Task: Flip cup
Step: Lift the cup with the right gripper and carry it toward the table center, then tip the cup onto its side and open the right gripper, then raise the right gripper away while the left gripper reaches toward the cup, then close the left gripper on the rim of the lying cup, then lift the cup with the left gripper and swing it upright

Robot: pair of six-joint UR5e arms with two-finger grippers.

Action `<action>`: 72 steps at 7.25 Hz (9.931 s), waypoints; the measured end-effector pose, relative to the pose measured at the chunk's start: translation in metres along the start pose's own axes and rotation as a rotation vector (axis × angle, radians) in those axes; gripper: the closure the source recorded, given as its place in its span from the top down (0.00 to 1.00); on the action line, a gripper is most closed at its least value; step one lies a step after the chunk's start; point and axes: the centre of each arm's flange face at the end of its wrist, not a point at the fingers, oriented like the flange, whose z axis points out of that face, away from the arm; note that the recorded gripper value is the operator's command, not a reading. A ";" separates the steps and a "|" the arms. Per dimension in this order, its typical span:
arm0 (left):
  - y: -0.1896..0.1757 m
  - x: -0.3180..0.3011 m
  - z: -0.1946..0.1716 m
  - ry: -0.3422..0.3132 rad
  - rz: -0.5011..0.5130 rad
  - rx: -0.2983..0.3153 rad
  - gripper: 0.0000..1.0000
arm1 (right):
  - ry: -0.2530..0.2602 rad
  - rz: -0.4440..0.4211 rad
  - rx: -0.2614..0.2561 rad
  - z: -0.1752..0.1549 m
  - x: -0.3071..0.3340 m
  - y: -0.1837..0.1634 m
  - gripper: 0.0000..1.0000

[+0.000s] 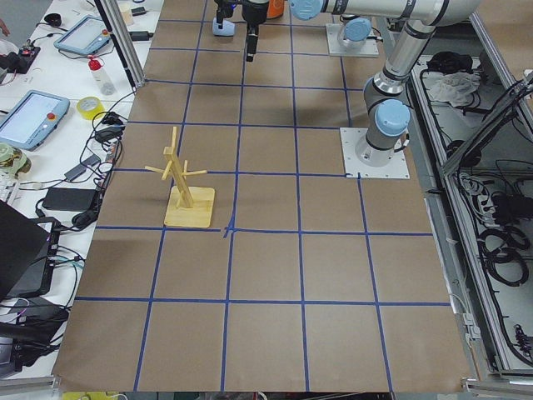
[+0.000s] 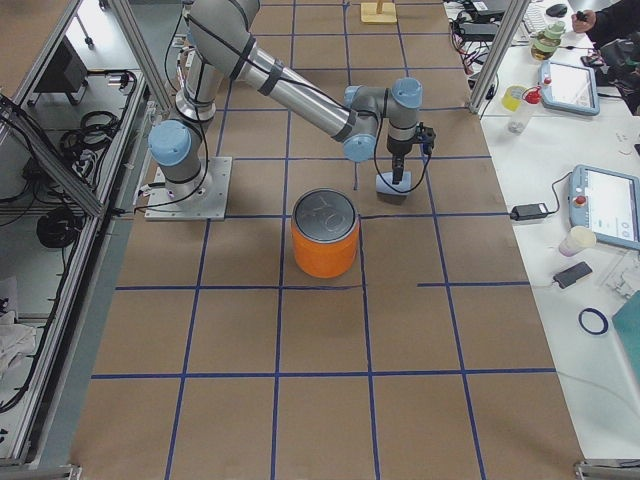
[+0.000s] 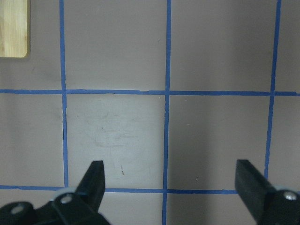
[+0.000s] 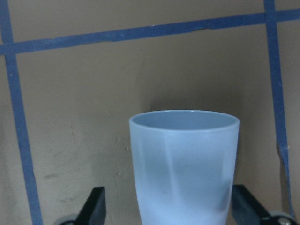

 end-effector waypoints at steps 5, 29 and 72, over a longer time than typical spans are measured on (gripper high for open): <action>0.000 0.001 0.000 -0.001 0.001 0.000 1.00 | -0.009 0.025 -0.034 0.022 0.007 -0.002 0.38; 0.000 0.000 -0.001 -0.001 0.001 0.002 1.00 | -0.199 -1.674 0.285 -0.045 -0.325 0.148 1.00; -0.133 0.029 0.230 0.165 -0.016 -0.001 0.00 | -0.088 -0.043 0.005 -0.325 -0.101 0.137 1.00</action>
